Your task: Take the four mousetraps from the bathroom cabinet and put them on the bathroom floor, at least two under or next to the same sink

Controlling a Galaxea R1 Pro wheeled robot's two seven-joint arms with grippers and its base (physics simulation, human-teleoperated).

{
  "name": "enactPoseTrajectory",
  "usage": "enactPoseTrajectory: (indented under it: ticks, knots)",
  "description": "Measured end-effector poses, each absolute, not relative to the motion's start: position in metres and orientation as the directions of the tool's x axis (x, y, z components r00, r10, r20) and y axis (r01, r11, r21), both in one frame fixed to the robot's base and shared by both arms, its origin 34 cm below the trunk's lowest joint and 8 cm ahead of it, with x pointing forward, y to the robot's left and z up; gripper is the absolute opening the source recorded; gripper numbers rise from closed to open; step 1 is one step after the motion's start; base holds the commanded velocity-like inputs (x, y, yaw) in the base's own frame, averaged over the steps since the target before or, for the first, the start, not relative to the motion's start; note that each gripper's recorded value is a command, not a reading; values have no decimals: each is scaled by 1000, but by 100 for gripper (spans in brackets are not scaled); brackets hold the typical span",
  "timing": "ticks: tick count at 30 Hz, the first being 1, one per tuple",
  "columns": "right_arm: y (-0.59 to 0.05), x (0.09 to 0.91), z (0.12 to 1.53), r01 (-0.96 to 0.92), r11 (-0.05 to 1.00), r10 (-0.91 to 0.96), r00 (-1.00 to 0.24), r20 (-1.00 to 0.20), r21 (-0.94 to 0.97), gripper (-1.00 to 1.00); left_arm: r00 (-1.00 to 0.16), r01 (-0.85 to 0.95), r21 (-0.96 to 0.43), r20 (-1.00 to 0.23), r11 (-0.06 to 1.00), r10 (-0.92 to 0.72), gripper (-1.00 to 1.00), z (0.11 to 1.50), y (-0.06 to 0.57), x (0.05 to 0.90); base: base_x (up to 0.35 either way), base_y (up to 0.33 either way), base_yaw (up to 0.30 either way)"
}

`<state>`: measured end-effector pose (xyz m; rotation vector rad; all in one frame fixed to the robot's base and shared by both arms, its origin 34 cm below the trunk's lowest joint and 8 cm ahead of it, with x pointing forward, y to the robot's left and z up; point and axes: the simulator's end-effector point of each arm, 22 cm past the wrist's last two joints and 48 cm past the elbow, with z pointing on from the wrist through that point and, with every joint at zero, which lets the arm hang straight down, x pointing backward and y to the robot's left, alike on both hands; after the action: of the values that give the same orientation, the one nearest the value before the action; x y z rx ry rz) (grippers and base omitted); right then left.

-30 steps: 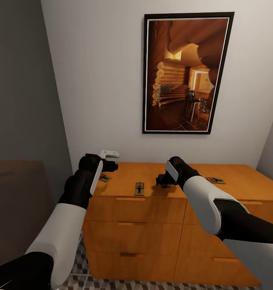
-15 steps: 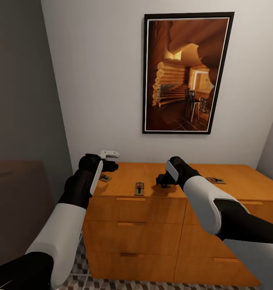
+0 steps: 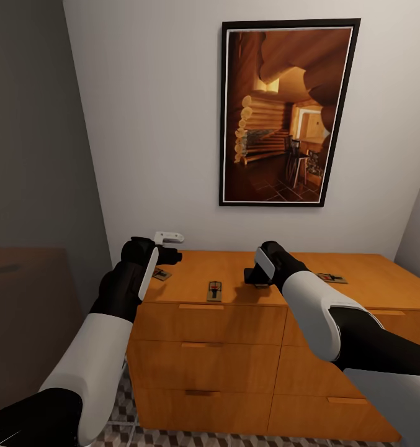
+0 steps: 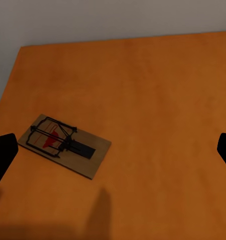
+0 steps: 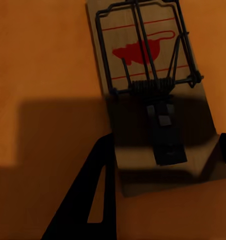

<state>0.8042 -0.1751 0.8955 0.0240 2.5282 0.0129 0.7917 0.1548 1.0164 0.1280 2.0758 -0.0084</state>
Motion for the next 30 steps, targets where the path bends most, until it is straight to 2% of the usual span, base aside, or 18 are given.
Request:
enactPoseTrajectory:
  ticks: [10,16,18,30]
  knots:
    - [-178,804,896,19,1000,28,-820,-571,21,-100,-478,94,49,-874,994,88,100,1018,155,792,0,0,0]
    - [-207,805,925,47,999,29,-818,-575,-16,-100,-474,93,48,-876,994,87,100,1020,155,792,0,0,0]
    - [-222,823,979,82,997,57,-732,-679,-5,-100,-475,94,47,-876,994,86,100,1019,155,792,0,0,0]
    - [-227,835,1053,99,995,85,-595,-799,32,-100,-392,109,3,-919,994,46,100,1059,150,787,0,0,0]
